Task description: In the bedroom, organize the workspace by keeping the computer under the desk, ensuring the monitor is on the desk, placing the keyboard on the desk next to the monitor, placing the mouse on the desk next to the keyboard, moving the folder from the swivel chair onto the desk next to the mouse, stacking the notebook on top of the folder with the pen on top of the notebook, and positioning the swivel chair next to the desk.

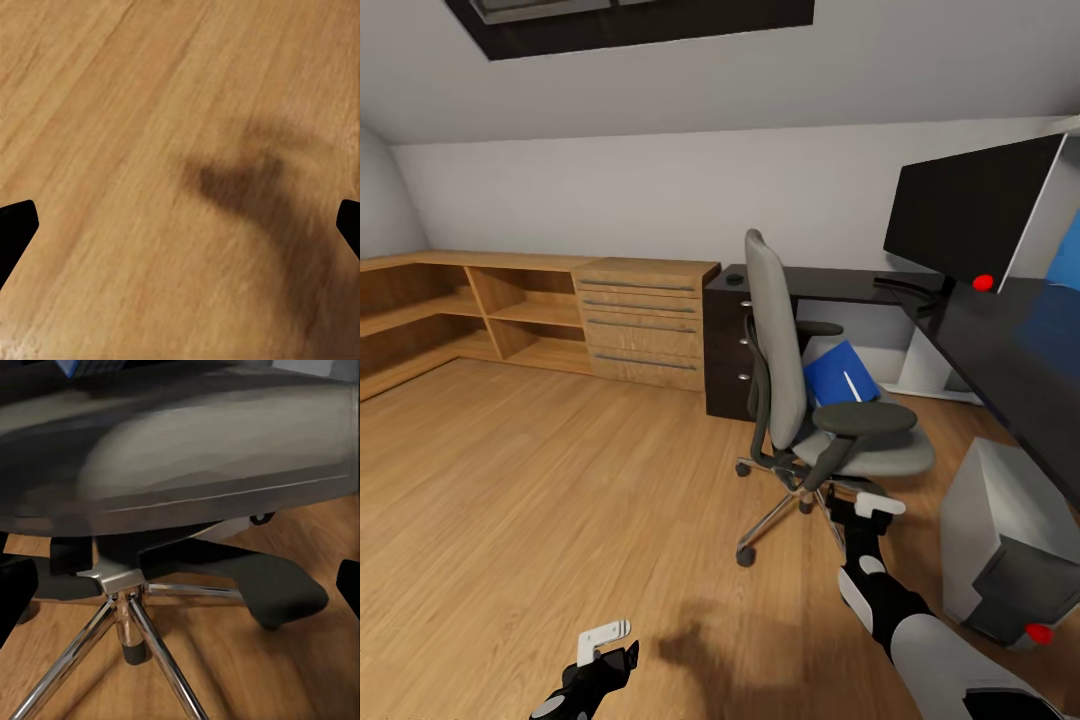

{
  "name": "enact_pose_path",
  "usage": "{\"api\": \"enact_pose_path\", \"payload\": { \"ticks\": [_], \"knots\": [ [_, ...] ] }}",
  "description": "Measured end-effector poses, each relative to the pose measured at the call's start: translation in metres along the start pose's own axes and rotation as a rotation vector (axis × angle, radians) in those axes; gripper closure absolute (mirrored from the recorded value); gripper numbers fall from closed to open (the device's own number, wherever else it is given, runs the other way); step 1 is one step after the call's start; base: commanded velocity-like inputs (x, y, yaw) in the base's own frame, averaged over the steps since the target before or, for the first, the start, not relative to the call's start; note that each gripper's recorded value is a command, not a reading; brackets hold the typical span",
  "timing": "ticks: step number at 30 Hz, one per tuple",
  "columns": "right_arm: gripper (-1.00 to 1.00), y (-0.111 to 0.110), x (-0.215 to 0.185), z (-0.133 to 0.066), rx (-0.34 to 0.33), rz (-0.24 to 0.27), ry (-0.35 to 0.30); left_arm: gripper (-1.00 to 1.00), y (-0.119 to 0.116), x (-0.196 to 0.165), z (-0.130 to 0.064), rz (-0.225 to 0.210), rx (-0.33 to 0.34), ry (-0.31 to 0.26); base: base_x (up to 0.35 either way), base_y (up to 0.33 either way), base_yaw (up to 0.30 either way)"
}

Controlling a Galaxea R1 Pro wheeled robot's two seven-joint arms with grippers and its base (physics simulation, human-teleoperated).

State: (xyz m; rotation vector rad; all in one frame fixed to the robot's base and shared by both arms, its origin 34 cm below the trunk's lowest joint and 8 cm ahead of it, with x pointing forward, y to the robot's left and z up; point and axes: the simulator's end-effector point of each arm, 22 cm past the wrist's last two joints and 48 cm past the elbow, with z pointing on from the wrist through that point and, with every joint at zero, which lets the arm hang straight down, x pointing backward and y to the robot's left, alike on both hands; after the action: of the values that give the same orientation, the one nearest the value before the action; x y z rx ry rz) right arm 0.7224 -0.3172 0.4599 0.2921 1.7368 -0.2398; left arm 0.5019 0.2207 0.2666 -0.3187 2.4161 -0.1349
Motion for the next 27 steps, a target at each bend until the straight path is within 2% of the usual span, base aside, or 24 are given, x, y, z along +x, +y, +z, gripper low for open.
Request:
{"api": "enact_pose_path", "payload": {
  "ticks": [14,27],
  "knots": [
    [-1.0,-0.003,-0.006,0.002,0.019,0.005,-0.011,-1.0,0.0,0.0,0.0,0.0,0.0,0.0,-0.225,0.0,0.0],
    [-1.0,-0.011,-0.028,0.006,0.067,0.021,-0.046,-1.0,0.0,0.0,0.0,0.0,0.0,0.0,-0.033,0.0,0.0]
  ]
}}
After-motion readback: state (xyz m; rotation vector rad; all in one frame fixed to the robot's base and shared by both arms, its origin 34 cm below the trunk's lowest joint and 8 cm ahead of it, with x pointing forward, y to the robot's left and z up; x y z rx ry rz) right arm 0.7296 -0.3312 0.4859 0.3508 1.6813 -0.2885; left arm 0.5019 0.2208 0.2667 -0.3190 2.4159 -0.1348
